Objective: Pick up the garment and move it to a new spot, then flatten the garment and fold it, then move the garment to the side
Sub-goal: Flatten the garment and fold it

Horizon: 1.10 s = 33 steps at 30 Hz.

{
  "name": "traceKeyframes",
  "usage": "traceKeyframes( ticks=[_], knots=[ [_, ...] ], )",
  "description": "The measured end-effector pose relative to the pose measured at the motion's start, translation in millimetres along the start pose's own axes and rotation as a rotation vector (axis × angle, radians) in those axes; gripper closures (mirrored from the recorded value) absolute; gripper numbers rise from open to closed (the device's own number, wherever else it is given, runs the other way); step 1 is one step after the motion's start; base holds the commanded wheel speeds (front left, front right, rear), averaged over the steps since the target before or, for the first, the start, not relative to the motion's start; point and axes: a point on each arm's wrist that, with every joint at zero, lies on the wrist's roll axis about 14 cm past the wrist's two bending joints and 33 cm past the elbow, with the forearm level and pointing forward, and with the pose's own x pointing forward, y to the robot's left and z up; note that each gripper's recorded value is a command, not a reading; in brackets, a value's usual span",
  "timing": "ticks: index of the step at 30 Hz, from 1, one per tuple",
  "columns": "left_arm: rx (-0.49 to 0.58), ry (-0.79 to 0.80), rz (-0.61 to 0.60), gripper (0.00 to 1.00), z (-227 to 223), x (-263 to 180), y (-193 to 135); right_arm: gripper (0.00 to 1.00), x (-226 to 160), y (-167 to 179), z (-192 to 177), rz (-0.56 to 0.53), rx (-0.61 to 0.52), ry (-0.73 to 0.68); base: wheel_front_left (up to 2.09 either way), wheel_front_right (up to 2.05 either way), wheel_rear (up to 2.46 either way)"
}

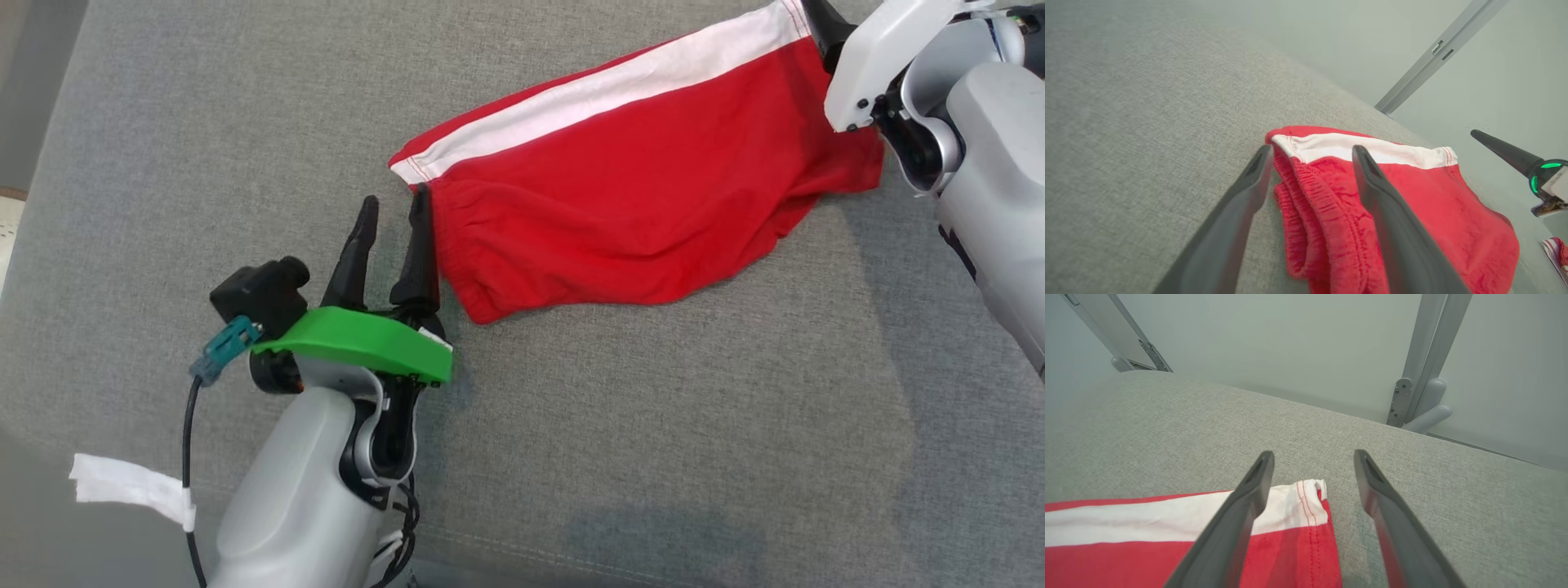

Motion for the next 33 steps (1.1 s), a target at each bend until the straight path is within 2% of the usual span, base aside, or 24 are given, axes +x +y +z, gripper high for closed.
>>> traceKeyframes(
  ticks=[3,11,17,21,22,23,24,26,27,33],
  knots=[
    [0.020,-0.048,0.001,0.00,11.7,-9.6,1.8,0.00,-9.6,-7.0,-2.8,-0.012,-0.007,0.020,0.00,0.00,0.00],
    [0.108,-0.185,0.014,0.00,48.8,-39.1,7.2,0.00,-40.0,-21.1,-39.4,-0.053,-0.002,0.202,0.00,0.00,0.00],
    [0.167,-0.248,0.064,0.00,68.3,-58.0,20.1,0.00,-47.2,-14.5,-69.0,-0.054,0.050,0.319,0.00,0.00,0.00],
    [0.167,-0.275,0.095,0.00,77.3,-67.4,27.8,0.00,-47.7,-6.4,-77.1,-0.046,0.077,0.359,0.00,0.00,0.00],
    [0.166,-0.278,0.099,0.00,78.3,-69.0,28.9,0.12,-47.4,-3.9,-78.4,-0.042,0.084,0.365,0.00,0.00,0.00],
    [0.167,-0.280,0.104,0.00,79.0,-70.5,30.2,0.43,-47.2,-1.6,-79.5,-0.038,0.087,0.369,0.00,0.00,0.00],
    [0.167,-0.282,0.107,0.00,79.5,-71.7,31.3,0.62,-47.0,0.6,-80.4,-0.034,0.087,0.372,0.00,0.00,0.00],
    [0.166,-0.284,0.111,0.00,80.2,-73.0,32.1,0.90,-46.6,4.4,-81.6,-0.027,0.092,0.377,0.00,0.00,0.00],
    [0.167,-0.286,0.111,0.00,80.8,-73.1,32.3,1.00,-46.5,5.6,-81.7,-0.025,0.093,0.377,0.00,0.00,0.00],
    [0.170,-0.288,0.112,0.00,81.3,-73.4,32.0,1.00,-49.0,8.9,-77.6,-0.024,0.112,0.342,0.00,0.00,0.00]
  ],
)
